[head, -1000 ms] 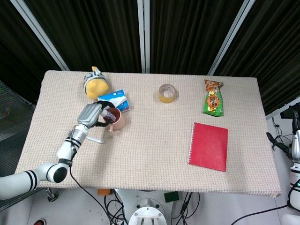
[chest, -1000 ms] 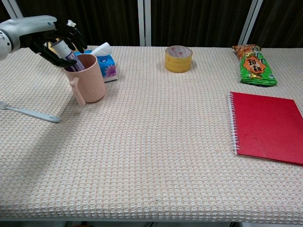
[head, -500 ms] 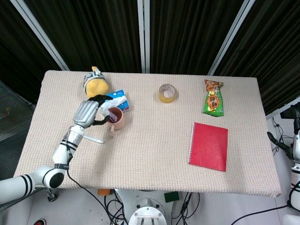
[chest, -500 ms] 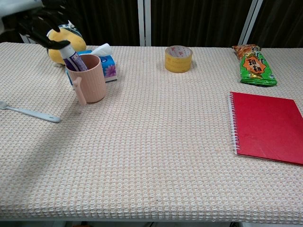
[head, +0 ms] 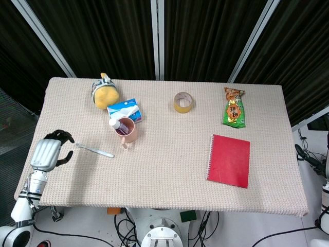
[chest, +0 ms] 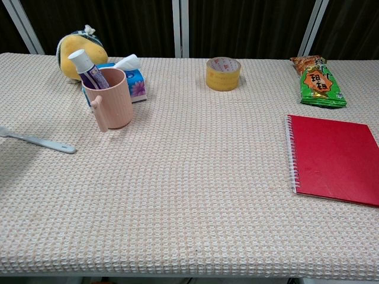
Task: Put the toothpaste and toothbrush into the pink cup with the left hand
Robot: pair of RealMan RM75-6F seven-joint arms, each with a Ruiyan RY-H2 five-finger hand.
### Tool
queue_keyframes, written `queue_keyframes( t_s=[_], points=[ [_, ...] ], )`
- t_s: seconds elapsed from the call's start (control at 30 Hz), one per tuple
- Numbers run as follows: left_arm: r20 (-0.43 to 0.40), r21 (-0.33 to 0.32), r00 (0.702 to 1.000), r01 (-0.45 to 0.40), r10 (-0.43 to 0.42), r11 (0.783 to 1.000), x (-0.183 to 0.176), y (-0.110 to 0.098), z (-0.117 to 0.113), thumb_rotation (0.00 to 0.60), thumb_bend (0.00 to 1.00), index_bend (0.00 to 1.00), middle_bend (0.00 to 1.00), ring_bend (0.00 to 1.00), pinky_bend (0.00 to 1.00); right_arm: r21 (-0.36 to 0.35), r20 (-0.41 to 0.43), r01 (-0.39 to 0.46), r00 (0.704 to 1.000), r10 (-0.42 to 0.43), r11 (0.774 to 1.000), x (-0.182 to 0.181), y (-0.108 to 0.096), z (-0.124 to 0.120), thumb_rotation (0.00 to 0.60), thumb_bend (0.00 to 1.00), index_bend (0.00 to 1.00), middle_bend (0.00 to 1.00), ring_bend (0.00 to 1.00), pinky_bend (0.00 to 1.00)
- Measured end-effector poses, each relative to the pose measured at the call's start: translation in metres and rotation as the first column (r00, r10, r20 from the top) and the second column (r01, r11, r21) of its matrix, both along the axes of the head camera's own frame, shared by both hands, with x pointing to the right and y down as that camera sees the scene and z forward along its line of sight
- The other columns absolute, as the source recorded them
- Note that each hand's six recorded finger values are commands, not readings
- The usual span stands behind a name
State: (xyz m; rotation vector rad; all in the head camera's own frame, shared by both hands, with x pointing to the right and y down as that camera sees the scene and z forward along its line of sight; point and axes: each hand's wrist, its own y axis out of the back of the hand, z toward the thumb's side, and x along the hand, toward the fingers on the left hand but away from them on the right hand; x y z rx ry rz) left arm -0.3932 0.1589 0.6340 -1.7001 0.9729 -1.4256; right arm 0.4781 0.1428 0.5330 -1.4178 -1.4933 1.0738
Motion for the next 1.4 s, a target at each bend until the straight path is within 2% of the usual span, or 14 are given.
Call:
queue_keyframes(
  t_s=[0.2, 0.33, 0.5, 0.63, 0.93, 1.1, 1.4],
  points=[
    [-0.017, -0.001, 0.994, -0.112, 0.112, 0.994, 0.023, 0.024, 0.026, 0.6, 0.32, 0.39, 0.31, 0.21, 0.32, 0.004, -0.008, 0.027, 1.0, -0.027, 1.0, -0.014, 0.003, -0.004, 0.6, 0.43, 0.0, 0.0, 0.0, 0.0],
    [-0.019, -0.02, 0.988, -0.156, 0.155, 0.988, 0.038, 0.032, 0.044, 0.6, 0.32, 0.35, 0.28, 0.2, 0.32, 0.0, -0.014, 0.029, 0.999, -0.029, 1.0, -0.018, 0.006, -0.006, 0.6, 0.43, 0.0, 0.0, 0.0, 0.0],
    [-0.001, -0.084, 0.977, -0.214, 0.214, 0.973, 0.05, 0.031, 0.068, 0.6, 0.32, 0.28, 0.21, 0.11, 0.28, -0.019, -0.025, 0.018, 1.0, -0.018, 1.0, -0.016, 0.01, -0.004, 0.6, 0.43, 0.0, 0.0, 0.0, 0.0],
    [0.033, -0.083, 0.968, -0.244, 0.248, 0.966, 0.057, 0.02, 0.081, 0.6, 0.32, 0.28, 0.19, 0.1, 0.25, -0.025, -0.032, 0.01, 0.999, -0.011, 1.0, -0.013, 0.011, -0.002, 0.6, 0.43, 0.0, 0.0, 0.0, 0.0],
    [0.152, -0.141, 0.94, -0.286, 0.306, 0.948, 0.056, 0.008, 0.109, 0.6, 0.32, 0.38, 0.17, 0.09, 0.22, -0.017, -0.024, 0.009, 1.0, -0.009, 1.0, -0.008, 0.014, -0.002, 0.6, 0.44, 0.0, 0.0, 0.0, 0.0],
    [0.158, -0.115, 0.94, -0.288, 0.304, 0.951, 0.056, 0.004, 0.11, 0.6, 0.32, 0.46, 0.17, 0.09, 0.22, -0.021, -0.024, 0.001, 1.0, -0.001, 1.0, -0.003, 0.016, 0.0, 0.6, 0.44, 0.0, 0.0, 0.0, 0.0],
    [0.167, -0.103, 0.932, -0.307, 0.321, 0.946, 0.058, 0.001, 0.114, 0.6, 0.32, 0.47, 0.18, 0.09, 0.22, -0.037, -0.027, 0.001, 1.0, -0.002, 0.999, -0.002, 0.017, 0.007, 0.6, 0.44, 0.0, 0.0, 0.0, 0.0]
  ],
)
